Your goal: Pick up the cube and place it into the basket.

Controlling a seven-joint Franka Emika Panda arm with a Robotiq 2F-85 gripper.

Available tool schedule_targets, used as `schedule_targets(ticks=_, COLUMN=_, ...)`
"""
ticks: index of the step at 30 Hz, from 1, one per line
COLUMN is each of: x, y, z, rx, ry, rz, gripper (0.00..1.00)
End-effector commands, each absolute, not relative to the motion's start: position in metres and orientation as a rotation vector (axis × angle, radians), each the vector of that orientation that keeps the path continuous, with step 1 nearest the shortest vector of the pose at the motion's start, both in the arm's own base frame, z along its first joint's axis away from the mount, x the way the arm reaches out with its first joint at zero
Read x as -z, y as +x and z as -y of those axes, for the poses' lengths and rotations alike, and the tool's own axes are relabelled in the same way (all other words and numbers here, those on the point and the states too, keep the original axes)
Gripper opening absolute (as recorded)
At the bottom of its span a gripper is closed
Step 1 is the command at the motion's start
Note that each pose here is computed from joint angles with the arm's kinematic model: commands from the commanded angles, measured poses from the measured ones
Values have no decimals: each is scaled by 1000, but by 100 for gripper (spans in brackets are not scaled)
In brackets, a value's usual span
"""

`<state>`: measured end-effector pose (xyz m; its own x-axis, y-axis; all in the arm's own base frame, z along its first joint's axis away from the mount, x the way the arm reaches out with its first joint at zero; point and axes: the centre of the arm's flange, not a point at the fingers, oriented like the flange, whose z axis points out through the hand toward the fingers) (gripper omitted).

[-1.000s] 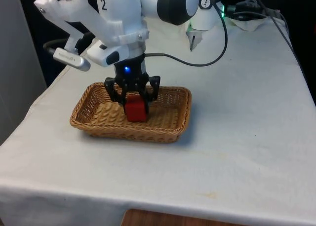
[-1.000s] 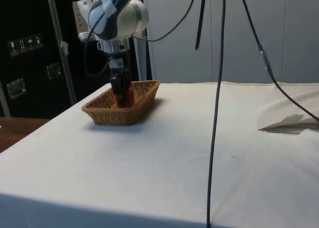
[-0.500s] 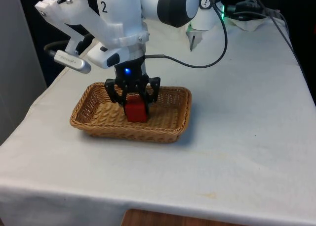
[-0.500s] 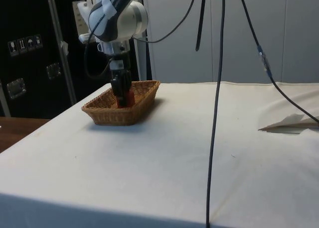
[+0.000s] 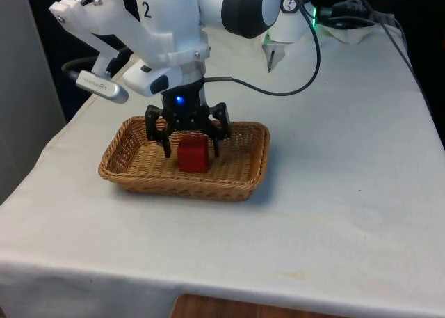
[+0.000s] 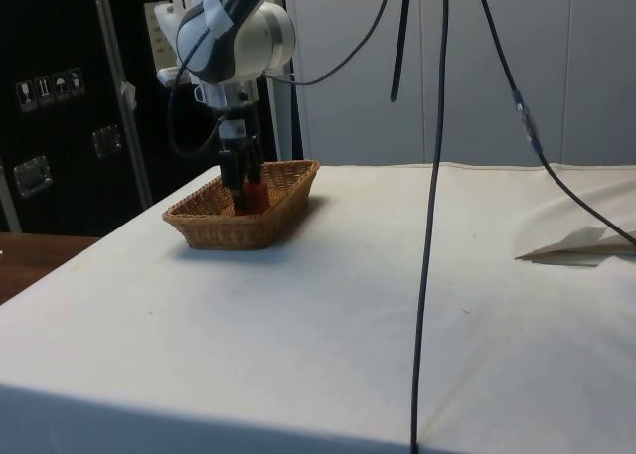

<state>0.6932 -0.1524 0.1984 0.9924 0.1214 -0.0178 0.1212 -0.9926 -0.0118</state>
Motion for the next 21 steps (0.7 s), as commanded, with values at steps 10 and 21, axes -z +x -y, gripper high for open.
schedule_targets(ticks=10, x=-202, y=694, z=151, rx=-32, ry=-3128, rz=192, gripper=100)
schedule_targets(ticks=21, x=-224, y=699, z=151, rx=-28, ry=-3121, rz=201, gripper=100)
